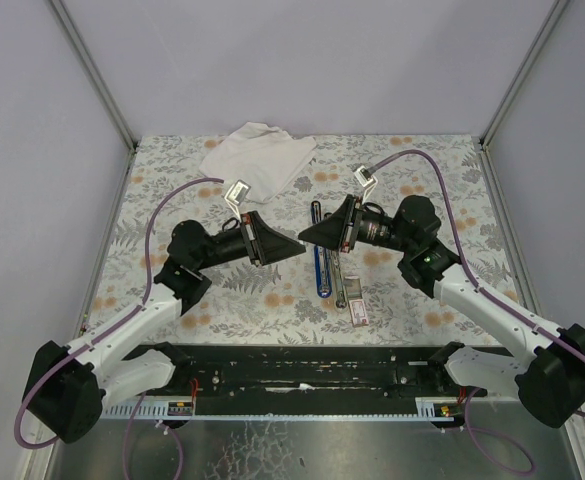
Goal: Load the staples into the stapler
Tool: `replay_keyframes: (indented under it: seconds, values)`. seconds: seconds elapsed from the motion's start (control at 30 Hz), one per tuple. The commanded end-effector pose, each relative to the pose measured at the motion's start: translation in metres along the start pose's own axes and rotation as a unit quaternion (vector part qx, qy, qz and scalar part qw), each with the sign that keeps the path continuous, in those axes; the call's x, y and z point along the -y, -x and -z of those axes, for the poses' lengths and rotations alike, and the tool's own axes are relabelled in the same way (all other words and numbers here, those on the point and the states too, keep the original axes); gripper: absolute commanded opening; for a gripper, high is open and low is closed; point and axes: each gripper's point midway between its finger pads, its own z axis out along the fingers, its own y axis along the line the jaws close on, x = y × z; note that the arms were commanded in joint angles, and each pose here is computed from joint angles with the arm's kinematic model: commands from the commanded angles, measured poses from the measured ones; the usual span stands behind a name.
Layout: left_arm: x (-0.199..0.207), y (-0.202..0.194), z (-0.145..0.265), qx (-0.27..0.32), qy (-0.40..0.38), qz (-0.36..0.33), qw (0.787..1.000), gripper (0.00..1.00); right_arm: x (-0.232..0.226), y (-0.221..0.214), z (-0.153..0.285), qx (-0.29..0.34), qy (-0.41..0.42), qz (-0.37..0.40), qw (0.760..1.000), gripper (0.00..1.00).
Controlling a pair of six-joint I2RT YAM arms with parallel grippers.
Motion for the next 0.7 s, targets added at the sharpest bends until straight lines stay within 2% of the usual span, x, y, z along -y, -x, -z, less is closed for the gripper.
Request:
replay_keyframes:
  seconds: [0.0, 0.1, 0.17, 0.23, 0.33, 0.47, 0.67]
  values:
    - [0.007, 0.008, -0.001, 0.018, 0.002, -0.013, 1.000, 0.12, -0.004, 0.002, 0.002, 0.001, 0.007, 0.020, 1.000, 0.27]
    - [-0.003, 0.002, 0.002, 0.009, 0.022, -0.011, 1.000, 0.10, 0.002, 0.005, 0.004, 0.014, -0.013, 0.025, 0.999, 0.47]
    - [-0.024, -0.009, 0.007, -0.004, 0.069, -0.002, 0.998, 0.09, 0.006, 0.011, 0.010, 0.033, -0.037, 0.044, 0.998, 0.56]
    - [-0.054, -0.021, 0.018, -0.016, 0.139, 0.002, 0.990, 0.09, 0.019, 0.014, 0.018, 0.047, -0.085, 0.056, 0.994, 0.64]
    - [-0.104, -0.041, 0.039, -0.040, 0.257, 0.014, 0.965, 0.08, 0.058, 0.019, 0.038, 0.072, -0.211, 0.053, 0.973, 0.76]
    - [-0.153, -0.071, 0.057, -0.077, 0.378, 0.038, 0.922, 0.04, 0.097, 0.014, 0.060, 0.065, -0.314, 0.069, 0.945, 0.77]
    - [-0.199, -0.102, 0.076, -0.112, 0.509, 0.026, 0.853, 0.04, 0.123, -0.007, 0.079, 0.037, -0.358, 0.100, 0.928, 0.82]
